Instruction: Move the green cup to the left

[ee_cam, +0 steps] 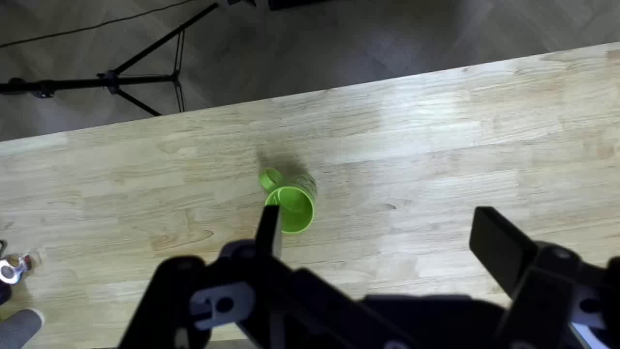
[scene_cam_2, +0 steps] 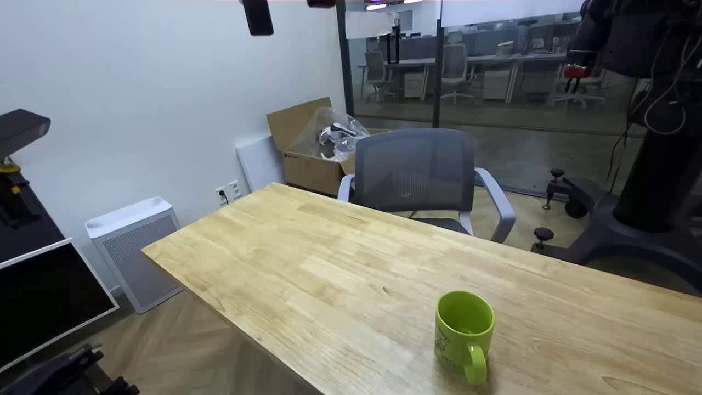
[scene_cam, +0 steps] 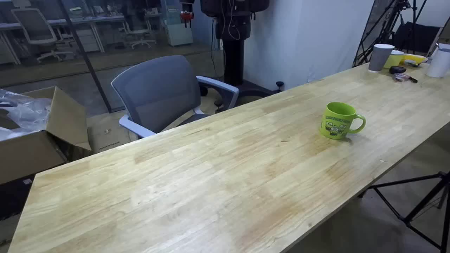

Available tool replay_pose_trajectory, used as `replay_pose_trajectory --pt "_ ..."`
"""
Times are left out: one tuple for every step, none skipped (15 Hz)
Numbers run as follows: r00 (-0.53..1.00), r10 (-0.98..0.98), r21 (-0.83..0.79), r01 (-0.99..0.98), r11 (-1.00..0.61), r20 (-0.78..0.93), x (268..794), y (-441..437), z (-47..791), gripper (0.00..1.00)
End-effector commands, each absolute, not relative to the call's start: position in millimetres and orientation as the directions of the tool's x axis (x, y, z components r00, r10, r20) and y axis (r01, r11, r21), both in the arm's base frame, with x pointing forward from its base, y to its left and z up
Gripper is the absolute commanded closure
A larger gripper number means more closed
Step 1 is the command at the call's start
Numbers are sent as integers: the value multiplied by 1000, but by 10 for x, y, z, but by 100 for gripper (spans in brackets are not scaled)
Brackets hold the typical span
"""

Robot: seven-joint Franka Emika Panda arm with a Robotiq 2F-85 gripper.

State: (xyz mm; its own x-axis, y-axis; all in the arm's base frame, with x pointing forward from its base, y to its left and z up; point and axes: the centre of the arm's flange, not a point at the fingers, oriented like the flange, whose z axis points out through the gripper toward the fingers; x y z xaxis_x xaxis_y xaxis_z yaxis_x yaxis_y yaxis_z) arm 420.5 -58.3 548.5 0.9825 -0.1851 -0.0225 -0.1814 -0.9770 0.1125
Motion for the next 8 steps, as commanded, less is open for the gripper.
replay_pose_trajectory --pt "983 -185 112 -181 -977 -20 4208 -583 5486 0" --pt "983 -185 112 -181 -977 -19 4210 -583 5488 0" --pt "985 -170 104 -166 -981 -35 4204 -581 5489 0" --pt "985 -167 105 -162 -981 -40 4198 -574 5485 0" --pt "986 -161 107 -155 -982 -45 4194 -570 5482 0" --pt "987 -152 110 -146 -983 -49 4184 -558 5485 0" --pt "988 -147 112 -141 -984 -52 4178 -551 5485 0" --pt "988 -143 113 -136 -984 -53 4173 -543 5488 0"
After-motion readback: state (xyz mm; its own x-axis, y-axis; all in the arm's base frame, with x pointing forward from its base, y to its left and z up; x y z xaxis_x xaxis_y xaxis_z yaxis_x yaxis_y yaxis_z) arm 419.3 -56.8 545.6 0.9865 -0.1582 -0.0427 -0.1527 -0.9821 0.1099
